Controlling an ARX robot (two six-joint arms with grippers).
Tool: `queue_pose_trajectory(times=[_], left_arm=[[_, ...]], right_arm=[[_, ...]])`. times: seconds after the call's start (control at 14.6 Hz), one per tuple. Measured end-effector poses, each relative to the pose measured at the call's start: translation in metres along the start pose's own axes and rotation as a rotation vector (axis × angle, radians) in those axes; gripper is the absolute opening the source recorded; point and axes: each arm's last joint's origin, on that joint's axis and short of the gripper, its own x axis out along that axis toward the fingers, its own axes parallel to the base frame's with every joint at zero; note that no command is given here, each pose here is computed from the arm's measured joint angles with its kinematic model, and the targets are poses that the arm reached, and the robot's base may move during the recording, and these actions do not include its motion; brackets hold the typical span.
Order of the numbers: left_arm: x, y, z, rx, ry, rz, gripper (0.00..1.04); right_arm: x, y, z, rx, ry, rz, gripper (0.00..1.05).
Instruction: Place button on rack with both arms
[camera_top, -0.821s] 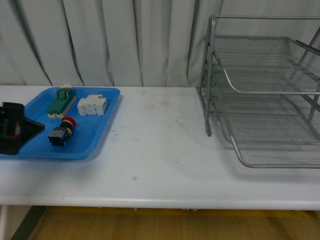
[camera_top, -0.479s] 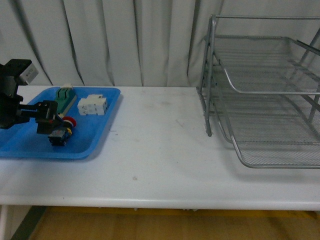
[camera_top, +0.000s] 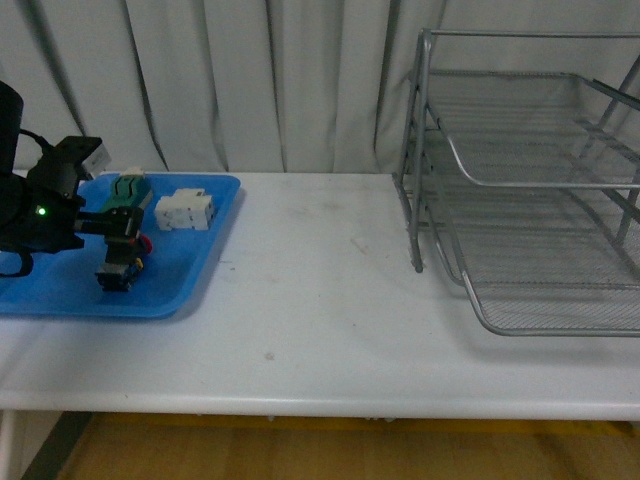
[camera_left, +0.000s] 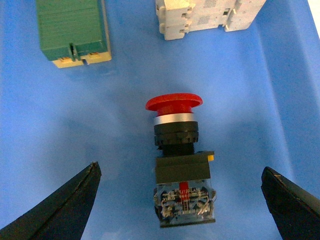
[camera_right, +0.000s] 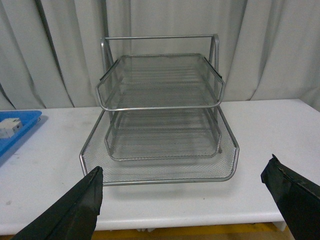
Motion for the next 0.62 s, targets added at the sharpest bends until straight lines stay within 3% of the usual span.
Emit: queue_pose_trajectory(times=[0.55, 0.62], left_arm=[[0.019, 0.0, -0.003, -0.001, 0.035, -0.006, 0.98], [0.03, 0.001, -0.004, -0.008, 0.052, -0.001, 0.9]], right_arm=[[0.0, 0.0, 0.0, 0.0, 0.0, 0.0, 0.98], [0.0, 0.0, 0.0, 0.0, 0.0, 0.0, 0.98]])
